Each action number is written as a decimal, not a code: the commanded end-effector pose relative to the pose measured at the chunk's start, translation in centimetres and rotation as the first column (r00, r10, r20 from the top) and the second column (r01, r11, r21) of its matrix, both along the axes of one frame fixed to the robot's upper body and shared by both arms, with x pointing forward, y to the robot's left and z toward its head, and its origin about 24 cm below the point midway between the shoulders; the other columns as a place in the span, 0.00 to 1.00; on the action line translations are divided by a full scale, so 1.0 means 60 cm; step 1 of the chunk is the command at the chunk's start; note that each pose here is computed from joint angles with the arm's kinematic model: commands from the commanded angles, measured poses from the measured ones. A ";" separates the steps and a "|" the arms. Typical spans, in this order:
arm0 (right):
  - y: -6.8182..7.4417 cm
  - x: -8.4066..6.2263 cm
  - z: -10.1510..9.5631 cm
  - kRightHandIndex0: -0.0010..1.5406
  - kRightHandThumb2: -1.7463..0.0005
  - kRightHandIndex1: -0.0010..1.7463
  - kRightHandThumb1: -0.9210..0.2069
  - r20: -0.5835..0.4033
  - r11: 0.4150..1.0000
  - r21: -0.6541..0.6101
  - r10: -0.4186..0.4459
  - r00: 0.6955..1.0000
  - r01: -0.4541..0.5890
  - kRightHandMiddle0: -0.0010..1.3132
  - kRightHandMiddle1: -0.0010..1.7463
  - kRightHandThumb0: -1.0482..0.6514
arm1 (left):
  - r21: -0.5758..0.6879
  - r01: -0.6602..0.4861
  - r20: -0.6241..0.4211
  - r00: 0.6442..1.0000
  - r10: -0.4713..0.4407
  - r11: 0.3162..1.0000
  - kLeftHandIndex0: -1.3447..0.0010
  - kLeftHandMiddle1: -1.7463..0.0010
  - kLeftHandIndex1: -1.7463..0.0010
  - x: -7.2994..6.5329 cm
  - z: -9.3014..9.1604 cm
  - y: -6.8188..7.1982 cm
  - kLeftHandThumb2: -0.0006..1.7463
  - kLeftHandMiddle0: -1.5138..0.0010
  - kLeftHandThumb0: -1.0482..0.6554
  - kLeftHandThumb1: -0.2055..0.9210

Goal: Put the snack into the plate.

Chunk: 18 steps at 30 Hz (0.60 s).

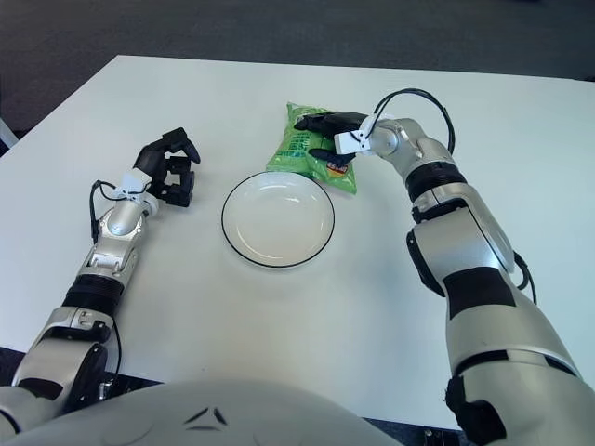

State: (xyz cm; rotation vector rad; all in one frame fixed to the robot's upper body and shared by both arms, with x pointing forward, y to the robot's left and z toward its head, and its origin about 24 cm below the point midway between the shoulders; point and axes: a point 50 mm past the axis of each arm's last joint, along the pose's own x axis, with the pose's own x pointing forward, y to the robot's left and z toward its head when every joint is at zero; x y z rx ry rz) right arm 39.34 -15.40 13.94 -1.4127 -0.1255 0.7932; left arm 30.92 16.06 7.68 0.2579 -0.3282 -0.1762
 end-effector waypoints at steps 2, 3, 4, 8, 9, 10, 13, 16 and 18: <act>-0.036 -0.018 -0.083 0.00 0.41 0.00 0.00 -0.152 0.983 -0.159 -0.117 0.981 0.092 0.00 0.30 0.02 | -0.100 -0.035 -0.316 0.949 0.001 0.994 0.47 0.00 0.00 -0.082 -0.137 -0.021 0.83 0.15 0.31 0.36; -0.039 -0.018 -0.085 0.00 0.41 0.00 0.00 -0.149 0.981 -0.168 -0.125 0.981 0.100 0.00 0.31 0.02 | -0.099 -0.035 -0.316 0.949 0.002 0.994 0.48 0.00 0.00 -0.082 -0.137 -0.021 0.83 0.15 0.31 0.36; -0.040 -0.018 -0.086 0.00 0.40 0.00 0.00 -0.147 0.979 -0.173 -0.132 0.980 0.106 0.00 0.32 0.03 | -0.099 -0.035 -0.316 0.949 0.002 0.994 0.48 0.00 0.00 -0.083 -0.136 -0.020 0.83 0.15 0.31 0.36; -0.049 -0.018 -0.092 0.00 0.40 0.00 0.00 -0.138 0.971 -0.192 -0.173 0.975 0.145 0.00 0.38 0.04 | -0.094 -0.035 -0.316 0.949 0.003 0.995 0.48 0.00 0.00 -0.083 -0.134 -0.020 0.82 0.15 0.31 0.37; -0.052 -0.018 -0.094 0.00 0.40 0.00 0.00 -0.135 0.968 -0.195 -0.189 0.973 0.161 0.00 0.39 0.05 | -0.093 -0.035 -0.316 0.949 0.004 0.995 0.48 0.00 0.00 -0.083 -0.133 -0.020 0.82 0.15 0.31 0.37; -0.054 -0.018 -0.096 0.00 0.40 0.00 0.00 -0.132 0.965 -0.197 -0.200 0.971 0.172 0.00 0.42 0.05 | -0.092 -0.035 -0.316 0.949 0.004 0.995 0.49 0.00 0.00 -0.083 -0.133 -0.020 0.82 0.15 0.31 0.38; -0.068 -0.019 -0.105 0.00 0.41 0.00 0.00 -0.123 0.951 -0.189 -0.269 0.955 0.243 0.00 0.49 0.05 | -0.099 -0.033 -0.313 0.950 0.000 0.995 0.49 0.00 0.00 -0.084 -0.131 -0.020 0.82 0.16 0.31 0.38; -0.073 -0.018 -0.107 0.00 0.45 0.00 0.00 -0.101 0.944 -0.171 -0.303 0.948 0.283 0.00 0.58 0.06 | -0.105 -0.032 -0.306 0.952 -0.002 0.994 0.49 0.00 0.00 -0.084 -0.130 -0.020 0.82 0.16 0.31 0.38; -0.073 -0.017 -0.106 0.00 0.48 0.00 0.00 -0.091 0.941 -0.167 -0.311 0.946 0.293 0.00 0.63 0.07 | -0.107 -0.031 -0.306 0.952 -0.004 0.994 0.49 0.00 0.00 -0.084 -0.130 -0.020 0.82 0.16 0.31 0.38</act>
